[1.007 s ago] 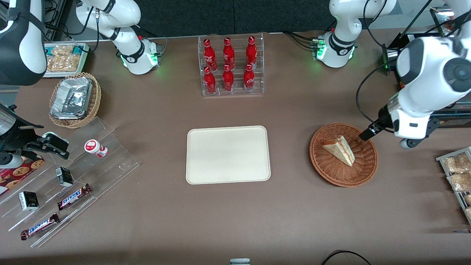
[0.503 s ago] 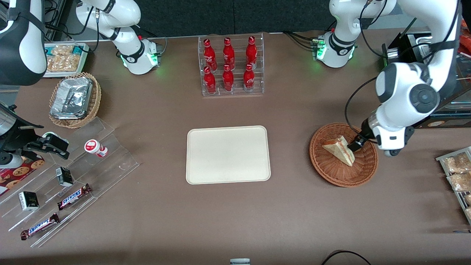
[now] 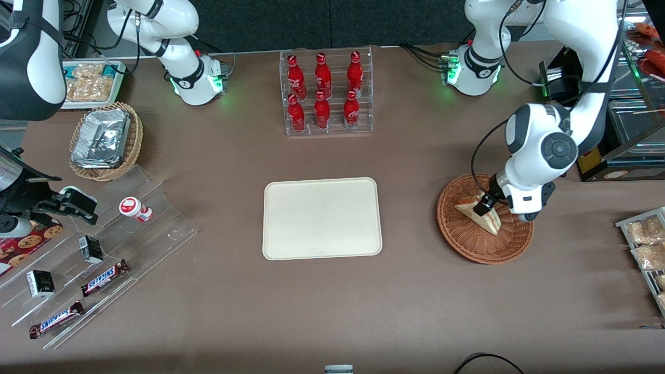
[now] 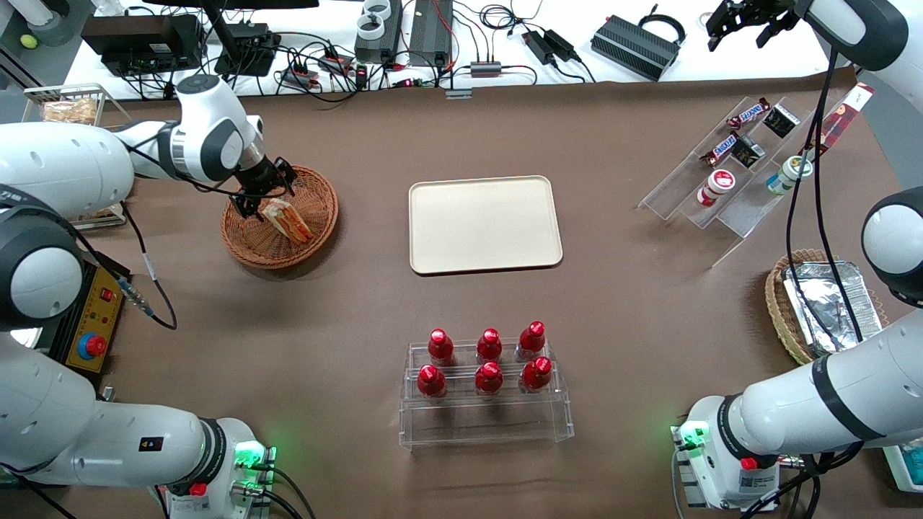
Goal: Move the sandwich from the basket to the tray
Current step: 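Lower the left gripper onto the triangular sandwich and close on it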
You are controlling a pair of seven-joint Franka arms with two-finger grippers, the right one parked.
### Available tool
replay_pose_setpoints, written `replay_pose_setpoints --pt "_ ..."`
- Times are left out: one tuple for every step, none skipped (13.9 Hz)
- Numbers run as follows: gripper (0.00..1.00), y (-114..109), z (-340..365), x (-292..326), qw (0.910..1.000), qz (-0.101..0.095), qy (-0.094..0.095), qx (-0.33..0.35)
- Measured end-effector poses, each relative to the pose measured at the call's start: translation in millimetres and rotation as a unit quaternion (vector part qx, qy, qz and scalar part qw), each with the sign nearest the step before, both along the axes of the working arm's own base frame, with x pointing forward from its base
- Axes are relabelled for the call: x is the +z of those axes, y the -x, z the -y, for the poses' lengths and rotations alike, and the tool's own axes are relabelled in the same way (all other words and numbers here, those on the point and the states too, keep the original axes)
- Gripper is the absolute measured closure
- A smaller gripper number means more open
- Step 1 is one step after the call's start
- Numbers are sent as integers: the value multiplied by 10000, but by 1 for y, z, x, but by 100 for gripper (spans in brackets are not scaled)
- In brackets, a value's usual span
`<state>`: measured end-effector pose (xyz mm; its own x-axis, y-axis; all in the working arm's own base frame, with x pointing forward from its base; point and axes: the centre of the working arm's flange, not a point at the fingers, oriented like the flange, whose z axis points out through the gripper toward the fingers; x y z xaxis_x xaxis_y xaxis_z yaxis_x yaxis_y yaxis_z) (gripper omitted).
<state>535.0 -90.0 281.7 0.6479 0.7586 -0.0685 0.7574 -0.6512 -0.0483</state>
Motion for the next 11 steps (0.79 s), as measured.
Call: replay_pose_setpoints --pt "0 1 0 -8 10000 -9 3 3" --pt "0 0 0 -15 10000 -2 8 8" --pt "0 0 0 -21 10000 1 12 19" --pt "0 0 1 -26 10000 11 15 48" --pt "0 0 1 -30 10000 23 17 90" --pt "0 0 1 -34 9999 26 18 121" --pt "0 0 1 -37 9999 26 19 136" --pt "0 0 1 -40 9999 27 20 148" --pt "0 0 1 -41 9999 36 22 157" --pt "4 0 1 -43 9999 35 22 160" --pt "4 1 1 -44 9999 24 21 163"
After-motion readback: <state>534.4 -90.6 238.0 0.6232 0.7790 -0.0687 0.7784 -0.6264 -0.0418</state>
